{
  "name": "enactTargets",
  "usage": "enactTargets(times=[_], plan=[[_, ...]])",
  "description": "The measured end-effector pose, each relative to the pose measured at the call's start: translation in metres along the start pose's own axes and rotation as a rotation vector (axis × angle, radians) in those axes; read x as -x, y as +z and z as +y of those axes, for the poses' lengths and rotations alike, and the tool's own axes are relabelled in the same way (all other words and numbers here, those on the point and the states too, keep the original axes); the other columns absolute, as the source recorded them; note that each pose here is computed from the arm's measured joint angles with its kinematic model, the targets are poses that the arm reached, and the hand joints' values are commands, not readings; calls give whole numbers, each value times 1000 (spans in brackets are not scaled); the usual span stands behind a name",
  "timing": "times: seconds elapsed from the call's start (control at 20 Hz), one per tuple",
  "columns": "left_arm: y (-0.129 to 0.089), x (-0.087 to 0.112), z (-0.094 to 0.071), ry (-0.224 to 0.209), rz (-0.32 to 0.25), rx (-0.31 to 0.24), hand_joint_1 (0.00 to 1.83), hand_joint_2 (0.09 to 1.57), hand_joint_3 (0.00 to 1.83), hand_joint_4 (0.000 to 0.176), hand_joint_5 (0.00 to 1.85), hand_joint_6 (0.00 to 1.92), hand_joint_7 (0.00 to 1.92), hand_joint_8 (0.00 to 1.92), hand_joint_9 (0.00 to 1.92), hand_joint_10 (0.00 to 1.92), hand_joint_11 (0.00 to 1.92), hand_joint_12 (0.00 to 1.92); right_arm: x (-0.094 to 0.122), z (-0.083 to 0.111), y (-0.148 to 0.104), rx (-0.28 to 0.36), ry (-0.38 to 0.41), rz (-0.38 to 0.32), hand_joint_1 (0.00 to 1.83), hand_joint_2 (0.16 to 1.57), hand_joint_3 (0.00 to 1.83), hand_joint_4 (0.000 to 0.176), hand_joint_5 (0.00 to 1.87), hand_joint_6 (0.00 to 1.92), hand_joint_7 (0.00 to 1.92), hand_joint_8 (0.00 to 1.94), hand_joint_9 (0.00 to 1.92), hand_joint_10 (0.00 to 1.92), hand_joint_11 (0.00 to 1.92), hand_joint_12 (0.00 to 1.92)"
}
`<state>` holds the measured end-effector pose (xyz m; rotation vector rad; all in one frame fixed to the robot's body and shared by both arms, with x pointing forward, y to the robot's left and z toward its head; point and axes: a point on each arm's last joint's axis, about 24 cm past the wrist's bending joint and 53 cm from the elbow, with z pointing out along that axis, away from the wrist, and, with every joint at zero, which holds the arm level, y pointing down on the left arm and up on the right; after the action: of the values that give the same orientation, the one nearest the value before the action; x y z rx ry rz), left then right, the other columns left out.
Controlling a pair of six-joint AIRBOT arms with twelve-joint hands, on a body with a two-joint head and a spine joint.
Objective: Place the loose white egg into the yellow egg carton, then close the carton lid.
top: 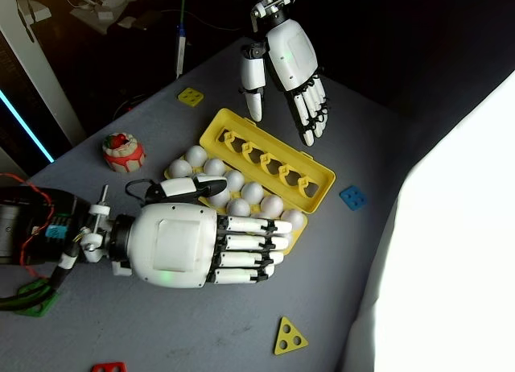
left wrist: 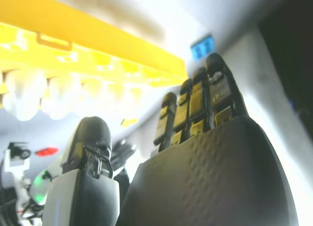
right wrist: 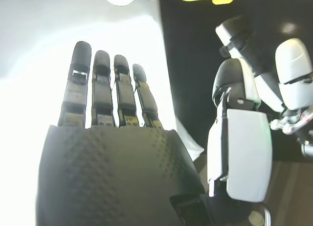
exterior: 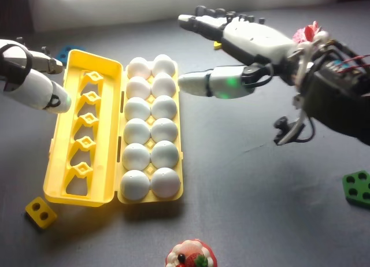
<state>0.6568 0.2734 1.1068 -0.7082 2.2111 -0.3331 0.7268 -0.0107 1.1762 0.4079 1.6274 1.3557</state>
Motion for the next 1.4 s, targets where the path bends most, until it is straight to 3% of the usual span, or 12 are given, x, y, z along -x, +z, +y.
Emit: enactTargets(times=[0.2, 0.4, 0.6, 0.75, 0.8, 0.9, 1.1, 1.15, 1.2, 1.3, 1.35, 1.4], plan=[[3, 11, 8, -106, -21, 18, 322, 1360, 1, 70, 23, 8, 0, 0, 0, 0, 0, 96, 2, -12, -31, -69, -61, 71, 539, 1050, 0, 0, 172, 71, 180, 6, 60, 339, 0, 860], [6, 22, 25, -208, -41, 72, 296, 1362, 1, 69, 17, 2, 0, 0, 0, 0, 0, 146, 35, -29, -73, -145, -125, 60, 528, 1057, 3, 0, 222, 77, 229, 16, 88, 351, 0, 888], [10, 8, 29, -317, 23, 102, 293, 1358, 0, 65, 26, 7, 25, 5, 0, 0, 0, 174, 55, -27, -94, -165, -179, 54, 485, 1101, 3, 0, 318, 115, 328, 14, 94, 524, 0, 1094], [11, -3, 32, -414, 55, 113, 233, 1366, 3, 76, 1, 0, 2, 0, 0, 0, 0, 173, 64, -27, -108, -188, -198, 55, 320, 1148, 9, 0, 281, 99, 315, 2, 76, 514, 0, 1031], [12, -5, 31, -431, 63, 110, 264, 1362, 0, 69, 32, 8, 27, 4, 11, 3, 0, 284, 66, -27, -112, -192, -203, 55, 324, 1155, 10, 0, 283, 100, 310, 0, 72, 508, 0, 1012], [13, -16, 33, -516, 96, 115, 347, 1342, 0, 57, 135, 27, 117, 13, 81, 18, 0, 601, 74, -22, -123, -189, -256, 57, 326, 1168, 9, 0, 304, 113, 336, 9, 98, 542, 0, 1100], [16, -22, 33, -581, 110, 109, 436, 1339, 1, 6, 430, 53, 489, 48, 440, 119, 0, 1293, 82, -19, -134, -195, -304, 59, 337, 1176, 0, 0, 311, 160, 362, 6, 82, 705, 0, 1312], [16, -23, 35, -593, 110, 113, 454, 1333, 0, 2, 477, 64, 545, 62, 482, 148, 0, 1389, 86, -20, -136, -202, -311, 55, 339, 1174, 0, 0, 315, 166, 365, 7, 81, 711, 0, 1322], [17, -22, 36, -602, 104, 112, 442, 1339, 0, 2, 510, 41, 584, 51, 438, 329, 0, 1444, 90, -21, -138, -208, -325, 49, 336, 1176, 0, 0, 301, 181, 360, 3, 64, 730, 0, 1343], [18, -23, 37, -602, 106, 110, 438, 1350, 1, 0, 563, 64, 620, 148, 230, 1000, 0, 1621, 91, -21, -139, -212, -338, 51, 340, 1171, 0, 0, 306, 195, 372, 7, 68, 738, 0, 1349], [18, -24, 39, -606, 108, 113, 431, 1353, 0, 0, 571, 138, 483, 577, 217, 1176, 10, 1696, 89, -22, -139, -212, -338, 54, 360, 1161, 0, 0, 323, 216, 389, 11, 84, 741, 0, 1379], [19, -26, 40, -616, 110, 116, 426, 1355, 0, 0, 556, 195, 373, 858, 200, 1246, 5, 1725, 87, -22, -138, -212, -336, 59, 367, 1157, 0, 0, 324, 220, 392, 12, 84, 740, 0, 1384]])
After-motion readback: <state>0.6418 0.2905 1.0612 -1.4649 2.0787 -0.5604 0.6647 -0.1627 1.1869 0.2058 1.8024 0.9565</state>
